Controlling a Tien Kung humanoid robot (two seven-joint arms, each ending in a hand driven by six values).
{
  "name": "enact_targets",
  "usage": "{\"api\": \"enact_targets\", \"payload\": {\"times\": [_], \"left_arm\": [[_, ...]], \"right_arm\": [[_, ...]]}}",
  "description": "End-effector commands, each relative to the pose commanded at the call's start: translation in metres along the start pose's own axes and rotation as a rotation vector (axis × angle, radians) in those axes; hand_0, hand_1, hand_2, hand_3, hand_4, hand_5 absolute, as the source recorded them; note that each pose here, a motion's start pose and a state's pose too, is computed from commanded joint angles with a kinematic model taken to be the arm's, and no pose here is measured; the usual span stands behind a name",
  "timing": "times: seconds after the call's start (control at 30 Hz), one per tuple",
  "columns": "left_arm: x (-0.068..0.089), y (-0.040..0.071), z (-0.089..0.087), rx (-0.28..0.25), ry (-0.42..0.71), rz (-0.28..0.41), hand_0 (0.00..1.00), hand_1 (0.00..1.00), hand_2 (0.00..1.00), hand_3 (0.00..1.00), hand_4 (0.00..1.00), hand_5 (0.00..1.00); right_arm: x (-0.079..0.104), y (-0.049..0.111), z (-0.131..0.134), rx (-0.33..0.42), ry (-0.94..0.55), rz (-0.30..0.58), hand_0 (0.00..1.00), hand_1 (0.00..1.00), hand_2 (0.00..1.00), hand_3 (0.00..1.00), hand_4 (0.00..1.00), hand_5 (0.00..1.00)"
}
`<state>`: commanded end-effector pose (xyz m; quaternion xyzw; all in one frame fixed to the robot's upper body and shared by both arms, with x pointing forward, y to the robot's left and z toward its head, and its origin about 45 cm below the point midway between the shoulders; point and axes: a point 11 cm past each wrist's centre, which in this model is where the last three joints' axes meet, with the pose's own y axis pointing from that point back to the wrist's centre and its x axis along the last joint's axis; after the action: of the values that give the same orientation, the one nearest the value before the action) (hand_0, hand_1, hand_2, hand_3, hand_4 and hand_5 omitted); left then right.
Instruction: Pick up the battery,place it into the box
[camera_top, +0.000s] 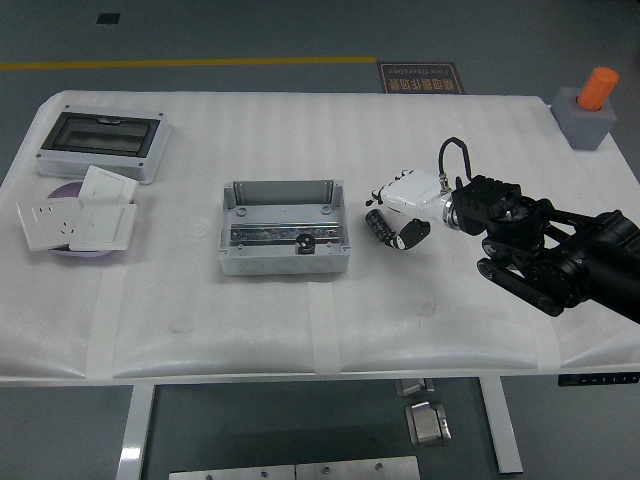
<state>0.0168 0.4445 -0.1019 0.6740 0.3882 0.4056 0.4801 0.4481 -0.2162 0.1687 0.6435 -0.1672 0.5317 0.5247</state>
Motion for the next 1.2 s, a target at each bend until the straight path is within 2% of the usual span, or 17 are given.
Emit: {"api": "enact_targets", "payload": {"times": [0.3,0.33,0.7,0.73,0.9,0.93,1.1,1.13,1.2], "left_arm": [[-0.001,0.0,0.001,-0.005,-0.003,-0.001,0.609,0.648,0.432,0.492,0.435,0.476],[-0.001,0.0,0.001,-0.006,-0.003,-0.001,0.609,0.648,0.432,0.491,0.434,0.476],[-0.002,-0.001,-0.002,0.0,0.002,-0.002,0.609,0.648,0.432,0.491,0.434,0.476],[-0.002,-0.001,-0.002,0.001,0.003,-0.002,0.609,0.648,0.431,0.491,0.433,0.476],[-0.003,-0.001,-0.002,0.0,0.004,-0.003,0.609,0.648,0.431,0.491,0.433,0.476],[-0.003,-0.001,-0.003,0.0,0.005,-0.004,0.609,0.648,0.431,0.49,0.433,0.475],[-0.006,-0.002,-0.006,0.008,0.008,-0.007,0.609,0.648,0.431,0.49,0.433,0.475],[-0.006,-0.002,-0.006,0.01,0.009,-0.008,0.609,0.648,0.431,0.49,0.433,0.476],[-0.007,-0.002,-0.008,0.014,0.012,-0.01,0.609,0.648,0.431,0.49,0.433,0.476]], "right_arm": [[-0.007,-0.002,0.002,-0.011,-0.015,-0.011,0.927,0.733,0.798,0.843,0.734,0.315],[-0.008,-0.002,0.002,-0.011,-0.017,-0.011,0.909,0.716,0.765,0.763,0.672,0.296],[-0.006,-0.002,-0.001,-0.004,-0.036,0.019,0.905,0.713,0.755,0.748,0.653,0.296],[-0.005,-0.002,-0.001,-0.003,-0.038,0.023,0.878,0.697,0.725,0.71,0.541,0.237],[-0.005,-0.002,-0.002,-0.003,-0.047,0.038,0.878,0.697,0.725,0.71,0.541,0.237],[-0.005,-0.002,-0.001,-0.004,-0.05,0.041,0.845,0.664,0.667,0.682,0.426,0.189],[-0.006,0.003,0.005,-0.026,-0.06,0.071,0.845,0.664,0.667,0.682,0.426,0.189],[-0.007,0.005,0.007,-0.034,-0.063,0.082,0.822,0.643,0.645,0.667,0.352,0.171],[-0.008,0.009,0.011,-0.049,-0.072,0.102,0.822,0.643,0.645,0.667,0.352,0.171]]}}
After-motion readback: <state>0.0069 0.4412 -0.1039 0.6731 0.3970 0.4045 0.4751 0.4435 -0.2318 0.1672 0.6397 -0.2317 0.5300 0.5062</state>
